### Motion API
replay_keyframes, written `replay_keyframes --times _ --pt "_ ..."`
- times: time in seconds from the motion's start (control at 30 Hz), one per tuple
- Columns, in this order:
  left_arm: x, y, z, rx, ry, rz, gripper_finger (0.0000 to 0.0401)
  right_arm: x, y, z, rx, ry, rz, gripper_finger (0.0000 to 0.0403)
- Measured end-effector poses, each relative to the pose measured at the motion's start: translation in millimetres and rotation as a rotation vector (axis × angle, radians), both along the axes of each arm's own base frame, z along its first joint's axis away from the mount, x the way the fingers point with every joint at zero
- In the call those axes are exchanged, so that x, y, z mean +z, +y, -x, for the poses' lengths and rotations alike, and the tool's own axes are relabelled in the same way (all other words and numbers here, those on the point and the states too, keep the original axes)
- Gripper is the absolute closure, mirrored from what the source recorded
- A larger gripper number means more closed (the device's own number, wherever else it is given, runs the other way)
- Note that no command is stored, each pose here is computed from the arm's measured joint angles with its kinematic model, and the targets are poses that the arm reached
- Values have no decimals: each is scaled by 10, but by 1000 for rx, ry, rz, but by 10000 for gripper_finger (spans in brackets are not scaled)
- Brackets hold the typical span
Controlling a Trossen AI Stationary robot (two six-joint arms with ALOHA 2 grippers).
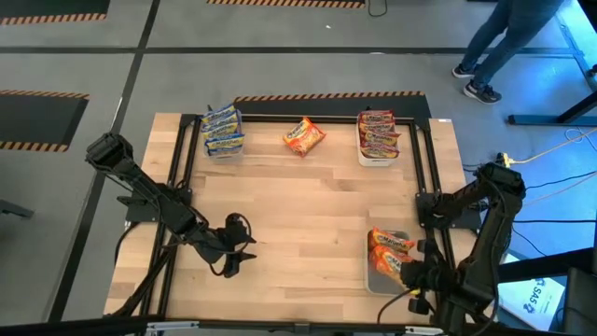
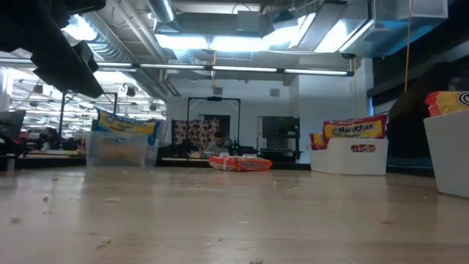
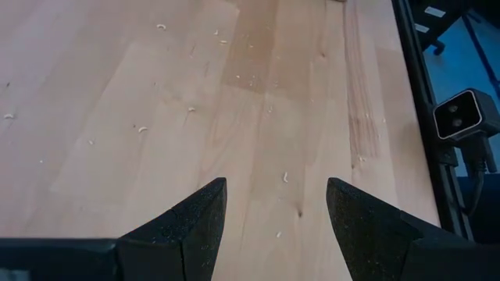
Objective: Sort Maruchan noodles
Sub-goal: Put the bottom orange noodle pack into the gray bin
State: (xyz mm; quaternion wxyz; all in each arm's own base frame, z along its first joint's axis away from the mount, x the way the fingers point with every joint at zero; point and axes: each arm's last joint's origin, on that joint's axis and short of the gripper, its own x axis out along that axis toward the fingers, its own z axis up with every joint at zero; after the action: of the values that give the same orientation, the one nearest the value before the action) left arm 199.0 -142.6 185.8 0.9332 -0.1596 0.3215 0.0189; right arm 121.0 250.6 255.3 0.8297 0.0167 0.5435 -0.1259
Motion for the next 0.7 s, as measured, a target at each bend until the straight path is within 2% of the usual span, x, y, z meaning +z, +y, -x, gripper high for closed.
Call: replay_keyframes --times 0.27,0.5,0.7 --pt "-1 18 -12 6 3 1 186 -147 15 -42 129 -109 68 389" --pt "-1 17 -11 4 2 -1 186 -441 -87 -9 181 -92 149 387" --pt "-1 17 -11 5 2 -1 186 -649 -106 22 178 -43 83 387"
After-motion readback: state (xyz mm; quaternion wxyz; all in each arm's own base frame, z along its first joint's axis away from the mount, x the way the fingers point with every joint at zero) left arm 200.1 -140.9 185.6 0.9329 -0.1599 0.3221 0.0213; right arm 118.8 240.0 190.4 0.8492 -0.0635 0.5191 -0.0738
